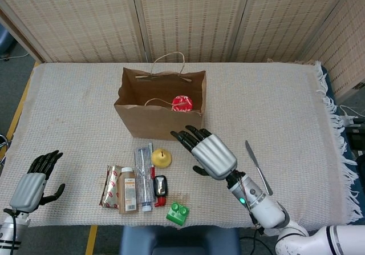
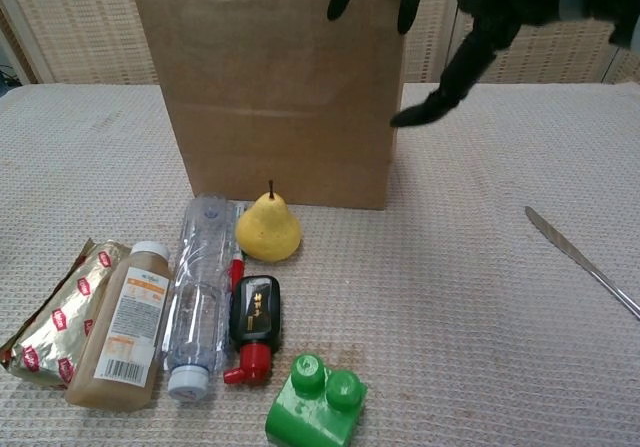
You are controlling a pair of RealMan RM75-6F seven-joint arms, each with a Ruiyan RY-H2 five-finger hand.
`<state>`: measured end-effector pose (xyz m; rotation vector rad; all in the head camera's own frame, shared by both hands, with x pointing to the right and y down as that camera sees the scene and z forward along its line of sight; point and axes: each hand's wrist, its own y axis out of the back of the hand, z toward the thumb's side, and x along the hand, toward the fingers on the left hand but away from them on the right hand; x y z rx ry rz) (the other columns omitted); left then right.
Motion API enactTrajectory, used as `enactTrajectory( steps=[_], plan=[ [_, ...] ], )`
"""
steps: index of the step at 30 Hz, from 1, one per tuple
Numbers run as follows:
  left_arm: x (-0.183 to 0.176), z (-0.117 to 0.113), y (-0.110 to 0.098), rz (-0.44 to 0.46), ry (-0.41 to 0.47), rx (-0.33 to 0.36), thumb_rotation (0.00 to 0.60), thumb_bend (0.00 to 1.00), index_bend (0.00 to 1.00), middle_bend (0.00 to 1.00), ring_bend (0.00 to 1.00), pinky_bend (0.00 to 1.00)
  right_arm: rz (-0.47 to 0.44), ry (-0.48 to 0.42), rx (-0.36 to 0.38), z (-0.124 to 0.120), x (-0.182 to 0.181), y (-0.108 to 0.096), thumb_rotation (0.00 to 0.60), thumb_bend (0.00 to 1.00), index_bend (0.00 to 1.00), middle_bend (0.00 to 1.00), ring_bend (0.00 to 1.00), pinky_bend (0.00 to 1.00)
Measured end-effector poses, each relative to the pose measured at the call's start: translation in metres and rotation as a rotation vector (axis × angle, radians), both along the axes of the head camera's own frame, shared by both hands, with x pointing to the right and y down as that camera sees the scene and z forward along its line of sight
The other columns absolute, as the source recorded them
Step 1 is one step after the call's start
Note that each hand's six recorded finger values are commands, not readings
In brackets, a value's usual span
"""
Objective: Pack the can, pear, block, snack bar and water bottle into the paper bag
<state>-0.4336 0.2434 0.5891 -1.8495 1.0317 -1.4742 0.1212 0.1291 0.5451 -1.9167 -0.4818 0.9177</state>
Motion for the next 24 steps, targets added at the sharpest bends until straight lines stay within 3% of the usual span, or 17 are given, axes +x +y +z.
enactTrajectory(
  steps=[4,10,16,24],
  plan=[
    [0.001,0.001,0.000,0.002,-0.003,-0.001,0.600,0.37,0.00,0.00,0.00,0.05,-0.030,0.103,-0.075,0.030,0.001,0.012,0.600,0.00,0.00,0.05,0.00,0.15],
    [-0.001,0.000,-0.001,-0.006,0.013,-0.004,0.600,0.37,0.00,0.00,0.00,0.05,-0.038,0.186,-0.125,0.081,-0.024,0.024,0.600,0.00,0.00,0.05,0.00,0.15],
    [0.000,-0.001,-0.001,-0.003,0.028,-0.008,0.600,0.37,0.00,0.00,0.00,0.05,-0.041,0.244,-0.119,0.124,-0.057,0.028,0.600,0.03,0.01,0.05,0.00,0.16],
    [0.000,-0.001,-0.001,-0.007,0.040,-0.011,0.600,0.37,0.00,0.00,0.00,0.05,-0.018,0.237,-0.108,0.157,-0.099,0.030,0.600,0.10,0.11,0.06,0.05,0.20]
  ],
)
